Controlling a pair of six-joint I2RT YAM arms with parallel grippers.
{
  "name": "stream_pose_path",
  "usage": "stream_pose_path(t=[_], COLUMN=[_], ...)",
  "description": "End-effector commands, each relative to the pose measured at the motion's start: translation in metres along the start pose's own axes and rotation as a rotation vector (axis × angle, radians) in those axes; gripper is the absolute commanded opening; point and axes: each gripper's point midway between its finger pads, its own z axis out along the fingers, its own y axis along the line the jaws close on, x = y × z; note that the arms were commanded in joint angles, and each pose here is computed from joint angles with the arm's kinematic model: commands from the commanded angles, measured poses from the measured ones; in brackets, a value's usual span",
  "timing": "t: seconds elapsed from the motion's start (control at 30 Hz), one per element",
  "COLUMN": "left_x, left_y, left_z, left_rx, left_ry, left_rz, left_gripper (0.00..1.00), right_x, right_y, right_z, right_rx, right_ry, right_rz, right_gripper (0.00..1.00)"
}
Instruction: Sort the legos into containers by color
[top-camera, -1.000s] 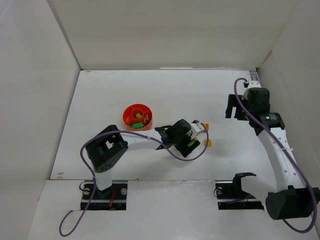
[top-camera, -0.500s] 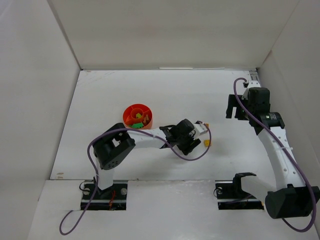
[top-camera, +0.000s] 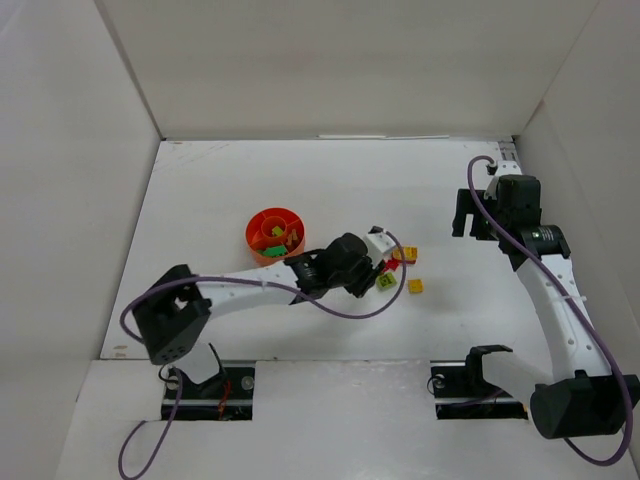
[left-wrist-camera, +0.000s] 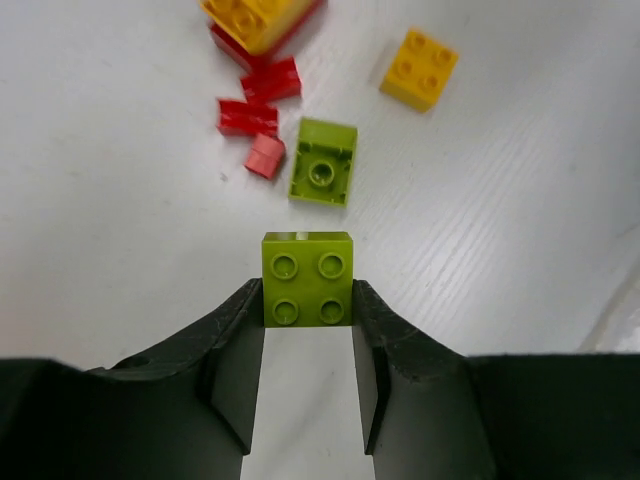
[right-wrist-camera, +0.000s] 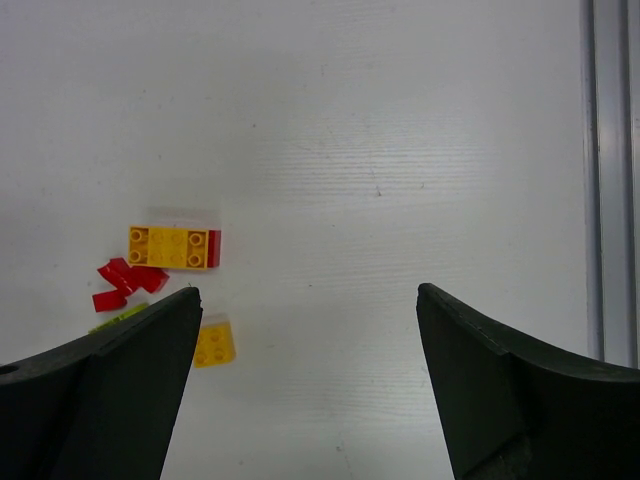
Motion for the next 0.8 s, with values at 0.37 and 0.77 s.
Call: stream_pose_path(t=[0.37,0.77], left_x=[-0.047,-0.009], left_y=[0.165,0.234], left_z=[-0.154,-0.161], left_rx=[-0.620,-0.702], left_ry=[-0.405,-0.358], left_rz=[-0.362,-0.571], left_gripper=[0.21,0.20], right_x=[-0.024,-0.027], right_y=[0.020,0.015], right_z=[-0.008,-0.006], right_rx=[-0.122,-0.097], right_ry=[-0.105,-0.097], right_rz=[-0.005,-0.031], right_gripper=[0.89,0.87])
